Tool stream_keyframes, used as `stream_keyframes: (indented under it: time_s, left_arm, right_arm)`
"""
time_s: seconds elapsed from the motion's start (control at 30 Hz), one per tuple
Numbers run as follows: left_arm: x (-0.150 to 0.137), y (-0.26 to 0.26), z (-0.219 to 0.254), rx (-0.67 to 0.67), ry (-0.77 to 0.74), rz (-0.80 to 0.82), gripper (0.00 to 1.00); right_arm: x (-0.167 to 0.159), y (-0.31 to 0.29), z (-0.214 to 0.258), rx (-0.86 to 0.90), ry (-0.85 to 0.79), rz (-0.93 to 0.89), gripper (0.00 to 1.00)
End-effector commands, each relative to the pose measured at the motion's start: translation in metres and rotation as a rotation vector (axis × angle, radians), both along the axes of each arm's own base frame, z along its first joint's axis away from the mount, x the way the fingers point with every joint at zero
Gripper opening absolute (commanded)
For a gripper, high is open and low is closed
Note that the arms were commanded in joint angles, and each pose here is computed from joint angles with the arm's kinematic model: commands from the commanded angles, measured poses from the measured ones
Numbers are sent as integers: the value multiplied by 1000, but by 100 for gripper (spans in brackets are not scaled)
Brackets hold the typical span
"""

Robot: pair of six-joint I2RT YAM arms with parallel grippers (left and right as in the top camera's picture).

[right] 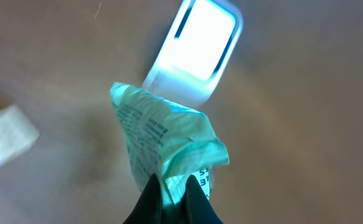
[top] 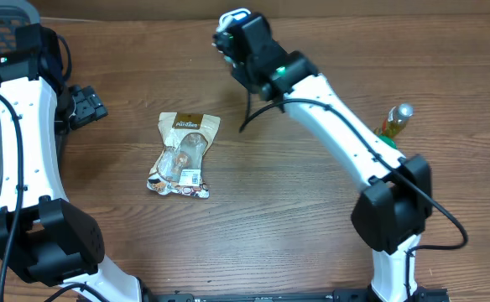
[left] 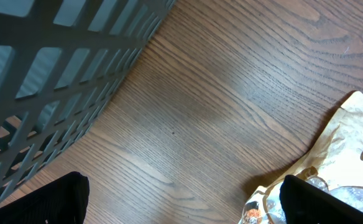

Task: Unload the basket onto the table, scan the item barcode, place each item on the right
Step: 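Lower the teal pack onto the table centre-right and release it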

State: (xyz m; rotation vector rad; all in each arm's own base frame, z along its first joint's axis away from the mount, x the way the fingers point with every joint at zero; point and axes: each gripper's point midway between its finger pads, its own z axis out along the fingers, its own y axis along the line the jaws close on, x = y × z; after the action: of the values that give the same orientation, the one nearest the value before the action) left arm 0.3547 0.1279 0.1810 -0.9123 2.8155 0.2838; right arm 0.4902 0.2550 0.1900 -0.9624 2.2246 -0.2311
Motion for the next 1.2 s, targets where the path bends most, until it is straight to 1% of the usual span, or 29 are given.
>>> stream_keyframes:
  time_s: [0.0, 0.1, 0.17, 0.3, 0.33, 0.37, 0.4, 0.5, 0.53, 0.6, 0.7, 0.77, 0.9, 0.97, 1.1, 1.13, 1.17]
  left_arm:
    - [4, 2, 2, 17, 0, -20, 99]
    - [4, 2, 2, 17, 0, -19, 100]
    - [4, 2, 2, 17, 0, -20, 99]
    - [4, 2, 2, 17, 0, -20, 100]
    - [4, 2, 2, 17, 0, -20, 99]
    - [4, 2, 2, 17, 0, -20, 99]
    - [4, 2, 2, 17, 0, -20, 100]
    - [4, 2, 2, 17, 0, -20, 100]
    - [4, 2, 2, 17, 0, -19, 100]
    - [4, 2, 2, 17, 0, -20, 100]
    - [4, 2, 2, 17, 0, -20, 99]
    - [4, 2, 2, 17, 0, -20, 100]
    - [4, 2, 2, 17, 0, -20, 100]
    - [4, 2, 2, 17, 0, -20, 100]
    - [4, 2, 2, 17, 0, -20, 100]
    - [4, 2, 2, 17, 0, -19, 100]
    - [4, 2, 2, 17, 0, -19, 100]
  right_arm:
    - [-39, -10, -27, 208, 318, -49, 4]
    - [-77, -26, -44, 255, 554, -53, 4]
    - [-88, -40, -49, 252, 632, -86, 4]
    - [-99, -72, -57, 225, 714, -165, 6]
    - [-101, -79, -59, 223, 730, -183, 7]
    - [-102, -85, -61, 222, 743, -200, 13]
    - [-102, -90, -62, 222, 751, -213, 15]
    - [-101, -104, -67, 239, 770, -280, 16]
    - [-102, -107, -68, 245, 777, -303, 23]
    - [-104, -113, -73, 250, 793, -338, 74]
    - [-107, -117, -80, 246, 811, -352, 90]
    - [-103, -116, -84, 272, 803, -399, 93]
    - [-90, -96, -90, 421, 784, -576, 91]
    - [-89, -85, -95, 447, 782, -578, 90]
    - [-89, -57, -115, 436, 735, -503, 88]
    - [-90, -53, -120, 425, 727, -492, 89]
    - [-91, -50, -127, 407, 711, -483, 91]
